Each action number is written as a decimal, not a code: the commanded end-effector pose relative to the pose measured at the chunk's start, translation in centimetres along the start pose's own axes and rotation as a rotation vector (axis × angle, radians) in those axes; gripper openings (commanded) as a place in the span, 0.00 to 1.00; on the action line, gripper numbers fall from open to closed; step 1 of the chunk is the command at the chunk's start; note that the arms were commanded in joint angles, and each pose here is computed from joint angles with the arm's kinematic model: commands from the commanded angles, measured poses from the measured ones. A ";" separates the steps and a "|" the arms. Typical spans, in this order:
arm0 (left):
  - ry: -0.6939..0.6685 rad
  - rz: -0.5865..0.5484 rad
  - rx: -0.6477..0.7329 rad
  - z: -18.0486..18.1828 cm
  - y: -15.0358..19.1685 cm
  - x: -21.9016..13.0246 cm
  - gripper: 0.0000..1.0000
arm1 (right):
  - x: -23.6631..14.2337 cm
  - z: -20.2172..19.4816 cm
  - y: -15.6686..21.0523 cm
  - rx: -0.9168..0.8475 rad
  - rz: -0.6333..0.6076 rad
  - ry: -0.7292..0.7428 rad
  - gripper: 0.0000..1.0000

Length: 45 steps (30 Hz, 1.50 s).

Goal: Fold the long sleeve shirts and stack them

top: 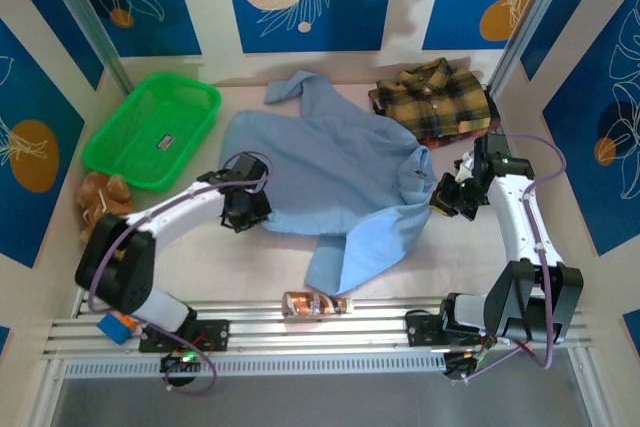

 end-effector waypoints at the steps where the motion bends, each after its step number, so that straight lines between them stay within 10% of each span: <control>1: -0.082 0.019 0.020 1.8 1.9 -2.8 0.00 | -0.1 -0.3 0.2 0.015 -0.013 0.004 0.00; 17: -0.232 0.187 0.250 1.5 6.6 -9.4 0.00 | 0.9 -0.3 -1.6 0.010 -0.034 0.054 0.00; 20: -0.289 0.174 0.276 2.2 6.7 -9.8 0.14 | 1.0 -0.4 -1.9 0.012 -0.038 0.071 0.00; 29: -0.263 0.080 0.110 4.1 4.2 -8.4 0.64 | 0.7 -0.2 -2.3 0.016 -0.042 0.080 0.00; 45: -0.094 0.068 -0.163 7.5 4.1 -0.7 0.66 | 1.1 -0.1 -2.0 0.003 -0.014 0.088 0.00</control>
Point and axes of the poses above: each hand's point on the last joint's axis, 136 mm out from that joint toward the fingers, its own x axis out along the fingers, its own z axis along the line the jaws close on, y = z × x, the point moved 10 cm from there along -x, back along the fingers, and after that the axes turned 7 degrees about x, right-handed, at the moved point
